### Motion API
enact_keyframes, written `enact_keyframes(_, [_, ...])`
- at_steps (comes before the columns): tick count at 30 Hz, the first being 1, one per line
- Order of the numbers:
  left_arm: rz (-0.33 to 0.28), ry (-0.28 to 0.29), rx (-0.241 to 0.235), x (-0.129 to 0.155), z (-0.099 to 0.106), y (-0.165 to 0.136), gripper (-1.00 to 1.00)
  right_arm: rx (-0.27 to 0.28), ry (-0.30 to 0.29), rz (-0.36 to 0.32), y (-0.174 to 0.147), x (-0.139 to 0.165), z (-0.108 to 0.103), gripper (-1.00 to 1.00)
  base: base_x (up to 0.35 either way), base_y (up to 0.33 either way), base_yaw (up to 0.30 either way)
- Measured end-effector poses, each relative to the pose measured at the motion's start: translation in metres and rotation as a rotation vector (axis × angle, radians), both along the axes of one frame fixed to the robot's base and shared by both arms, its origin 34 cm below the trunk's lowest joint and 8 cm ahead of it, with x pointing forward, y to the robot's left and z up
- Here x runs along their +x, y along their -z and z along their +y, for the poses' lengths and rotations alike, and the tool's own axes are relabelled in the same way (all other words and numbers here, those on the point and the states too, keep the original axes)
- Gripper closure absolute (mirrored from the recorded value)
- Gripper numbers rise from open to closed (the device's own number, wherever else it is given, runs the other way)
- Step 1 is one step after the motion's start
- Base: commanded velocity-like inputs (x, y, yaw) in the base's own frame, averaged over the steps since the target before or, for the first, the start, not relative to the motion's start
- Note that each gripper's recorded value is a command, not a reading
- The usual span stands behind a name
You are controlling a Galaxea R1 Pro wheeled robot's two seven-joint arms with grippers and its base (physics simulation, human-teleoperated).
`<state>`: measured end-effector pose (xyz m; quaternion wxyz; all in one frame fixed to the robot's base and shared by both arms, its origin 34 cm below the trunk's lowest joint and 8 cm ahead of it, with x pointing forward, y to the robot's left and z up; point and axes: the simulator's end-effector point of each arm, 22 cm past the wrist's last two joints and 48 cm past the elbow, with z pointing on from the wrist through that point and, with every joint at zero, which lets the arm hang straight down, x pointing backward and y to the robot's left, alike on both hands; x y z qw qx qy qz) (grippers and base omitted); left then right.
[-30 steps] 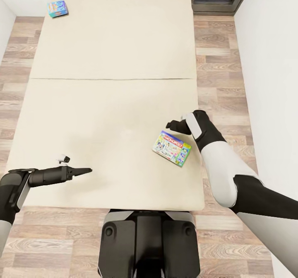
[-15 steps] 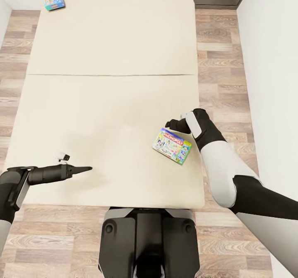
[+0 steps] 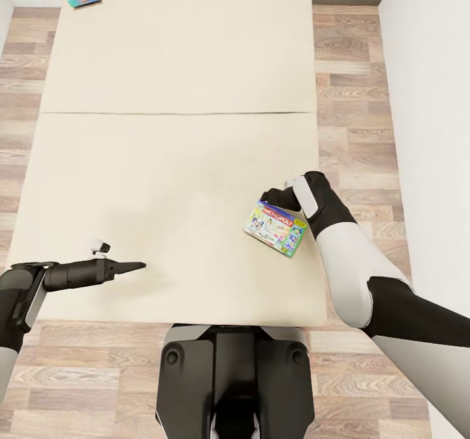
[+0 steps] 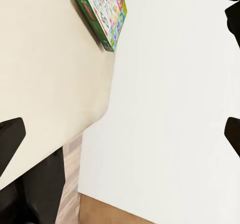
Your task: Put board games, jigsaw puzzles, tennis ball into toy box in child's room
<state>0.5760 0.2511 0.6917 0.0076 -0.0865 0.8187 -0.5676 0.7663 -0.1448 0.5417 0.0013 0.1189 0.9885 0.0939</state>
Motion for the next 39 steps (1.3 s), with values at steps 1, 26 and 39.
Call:
enact_keyframes(1, [0.001, 0.0, 0.0, -0.0001, 0.0, 0.0002, -1.0, 0.0, 0.0, 0.0, 0.0003, -0.0002, 0.0, -1.0, 0.0, 0.015, 0.0])
enact_keyframes(26, [0.003, 0.0, 0.0, -0.0007, 0.0001, 0.0011, -1.0, 0.0, 0.0, 0.0, 0.0011, -0.0002, -0.0002, -1.0, 0.0, 0.009, 0.0])
enact_keyframes(39, [0.003, 0.0, 0.001, -0.0008, 0.0004, 0.0011, -1.0, -0.002, 0.005, -0.018, -0.0028, 0.0068, -0.0019, -1.0, 0.0, 0.091, 0.0])
